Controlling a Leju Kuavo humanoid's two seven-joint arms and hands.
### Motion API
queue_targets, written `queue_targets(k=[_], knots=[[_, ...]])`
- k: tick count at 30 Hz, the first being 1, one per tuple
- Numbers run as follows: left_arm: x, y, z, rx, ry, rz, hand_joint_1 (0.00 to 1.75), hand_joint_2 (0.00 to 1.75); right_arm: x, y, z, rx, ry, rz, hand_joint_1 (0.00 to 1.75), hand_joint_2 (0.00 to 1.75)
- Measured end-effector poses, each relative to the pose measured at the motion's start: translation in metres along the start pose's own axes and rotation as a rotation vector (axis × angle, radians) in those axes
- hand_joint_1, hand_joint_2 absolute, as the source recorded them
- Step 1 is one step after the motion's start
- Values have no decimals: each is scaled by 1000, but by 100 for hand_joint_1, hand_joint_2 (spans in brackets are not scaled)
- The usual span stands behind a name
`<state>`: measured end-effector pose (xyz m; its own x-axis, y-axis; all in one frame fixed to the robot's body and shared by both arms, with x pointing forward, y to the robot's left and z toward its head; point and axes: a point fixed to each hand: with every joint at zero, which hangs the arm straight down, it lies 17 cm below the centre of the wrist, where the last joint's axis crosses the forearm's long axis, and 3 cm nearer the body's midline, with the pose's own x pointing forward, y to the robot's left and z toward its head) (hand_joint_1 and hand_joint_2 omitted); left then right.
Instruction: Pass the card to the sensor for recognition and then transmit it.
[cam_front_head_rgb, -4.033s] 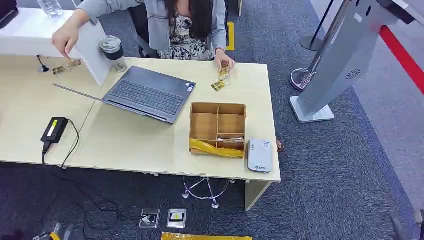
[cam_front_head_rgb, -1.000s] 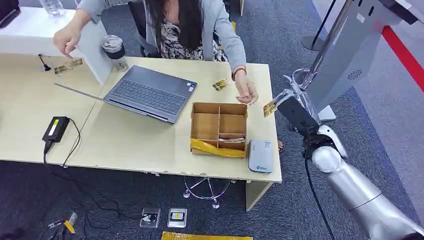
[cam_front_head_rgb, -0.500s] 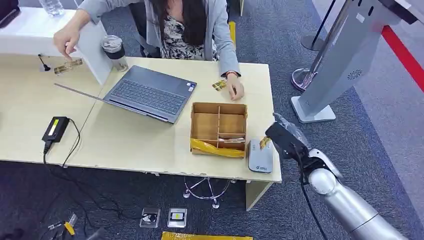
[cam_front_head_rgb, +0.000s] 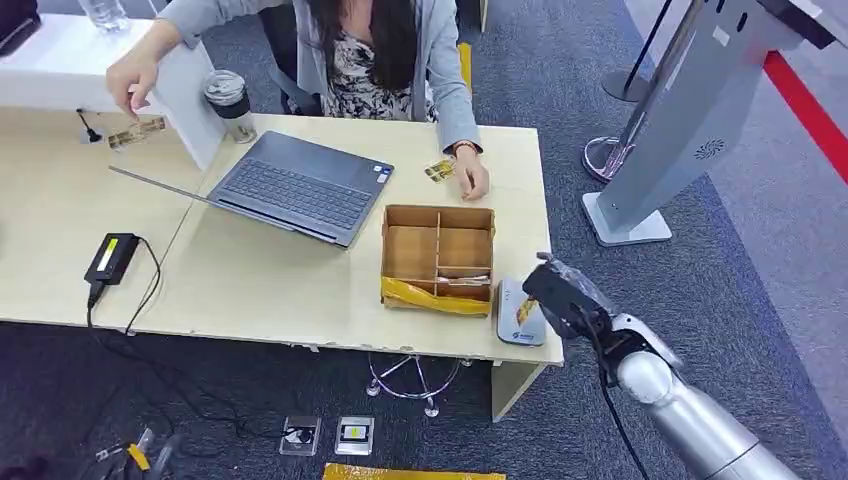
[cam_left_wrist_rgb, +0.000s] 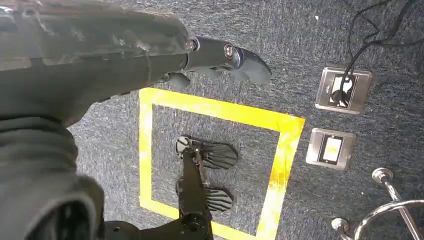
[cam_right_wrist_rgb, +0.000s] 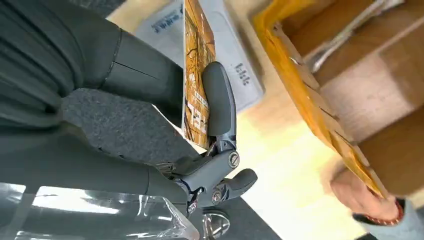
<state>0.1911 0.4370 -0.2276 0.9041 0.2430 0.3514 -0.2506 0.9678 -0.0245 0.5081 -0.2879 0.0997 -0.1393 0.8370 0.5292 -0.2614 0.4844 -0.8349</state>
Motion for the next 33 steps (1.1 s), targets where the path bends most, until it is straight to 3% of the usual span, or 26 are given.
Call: queue_targets(k=[18,33], knots=[[1,-3,-1,0,-1,3,0,0,-1,26,7,105,25,52,175,175],[4,-11,-2,-11,4,7,0,0,45,-9,-35,51,-82,123,175,175]])
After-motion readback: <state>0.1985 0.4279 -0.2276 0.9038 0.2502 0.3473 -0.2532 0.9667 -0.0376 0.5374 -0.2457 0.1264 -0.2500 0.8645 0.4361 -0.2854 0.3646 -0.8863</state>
